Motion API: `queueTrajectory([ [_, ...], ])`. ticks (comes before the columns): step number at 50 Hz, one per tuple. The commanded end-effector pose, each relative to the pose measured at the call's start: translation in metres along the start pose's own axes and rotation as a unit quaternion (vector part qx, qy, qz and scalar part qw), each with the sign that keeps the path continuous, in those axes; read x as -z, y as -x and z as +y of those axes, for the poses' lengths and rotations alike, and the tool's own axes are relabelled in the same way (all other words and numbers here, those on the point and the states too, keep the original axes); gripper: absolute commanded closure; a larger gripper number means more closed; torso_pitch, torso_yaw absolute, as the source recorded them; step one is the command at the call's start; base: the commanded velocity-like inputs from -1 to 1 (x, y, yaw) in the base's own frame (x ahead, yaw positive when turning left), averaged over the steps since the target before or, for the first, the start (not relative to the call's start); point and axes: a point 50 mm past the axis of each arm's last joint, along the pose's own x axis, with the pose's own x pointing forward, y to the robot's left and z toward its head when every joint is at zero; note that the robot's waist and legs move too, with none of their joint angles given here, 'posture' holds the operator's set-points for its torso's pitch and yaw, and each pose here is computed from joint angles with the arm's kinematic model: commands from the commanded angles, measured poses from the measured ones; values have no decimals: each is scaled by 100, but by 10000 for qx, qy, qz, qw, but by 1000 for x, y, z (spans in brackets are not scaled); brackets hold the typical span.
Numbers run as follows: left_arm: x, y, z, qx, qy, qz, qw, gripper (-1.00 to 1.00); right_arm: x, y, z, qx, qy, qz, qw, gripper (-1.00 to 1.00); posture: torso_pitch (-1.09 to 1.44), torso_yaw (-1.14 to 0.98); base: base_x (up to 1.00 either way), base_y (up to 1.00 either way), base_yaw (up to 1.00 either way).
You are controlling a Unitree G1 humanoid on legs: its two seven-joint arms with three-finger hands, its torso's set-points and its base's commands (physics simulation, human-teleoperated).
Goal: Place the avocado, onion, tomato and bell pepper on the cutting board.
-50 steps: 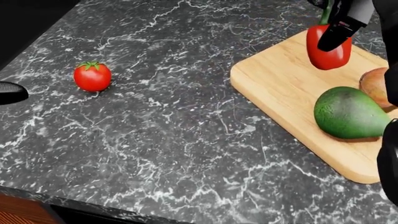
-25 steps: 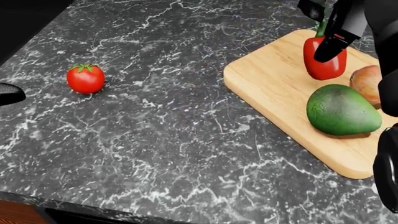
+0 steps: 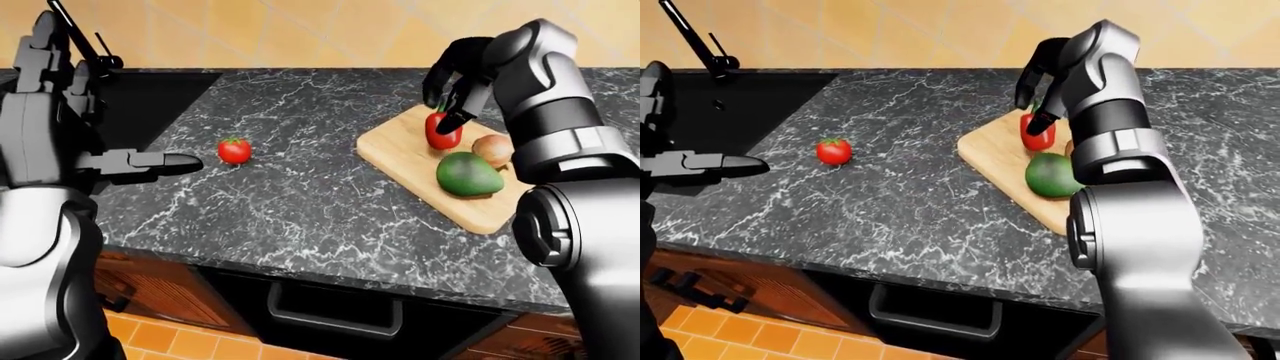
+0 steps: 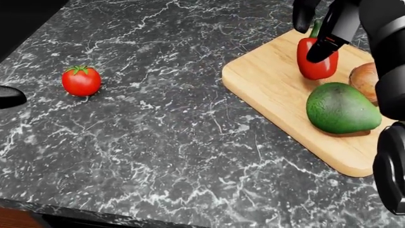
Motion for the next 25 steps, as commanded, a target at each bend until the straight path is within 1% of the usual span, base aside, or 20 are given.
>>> queueTrajectory([
  [1, -15, 1, 4, -96, -80, -390, 9992, -100, -12, 17, -22, 487, 83, -249, 9985, 54, 0, 21, 0, 0, 0],
  [2, -14, 1, 5, -109, -80, -384, 9992, -100, -12, 17, -22, 492, 76, -246, 9985, 44, 0, 21, 0, 0, 0],
  [4, -15, 1, 5, -110, -79, -388, 9992, -100, -12, 17, -22, 485, 79, -236, 9985, 35, 0, 21, 0, 0, 0],
  [9, -14, 2, 5, -113, -86, -382, 9992, -100, -11, 17, -21, 479, 81, -216, 9986, 18, 0, 21, 0, 0, 0],
  [13, -13, 2, 6, -123, -78, -370, 9992, -100, -10, 16, -20, 450, 90, -196, 9988, 10, 0, 21, 0, 0, 0],
  [21, -15, 0, 7, -128, -90, -385, 9991, -100, -9, 16, -19, 422, 62, -206, 9989, 1, 0, 21, 0, 0, 0],
  [22, -15, 0, 7, -131, -96, -382, 9991, -100, -9, 16, -19, 398, 72, -203, 9990, -7, 0, 21, 0, 0, 0],
  [24, -16, 0, 6, -123, -82, -390, 9991, -100, -9, 17, -20, 411, 67, -204, 9989, -7, 0, 21, 0, 0, 0],
  [25, -16, -1, 6, -123, -78, -392, 9991, -100, -9, 16, -19, 408, 61, -200, 9989, -12, 0, 21, 0, 0, 0],
])
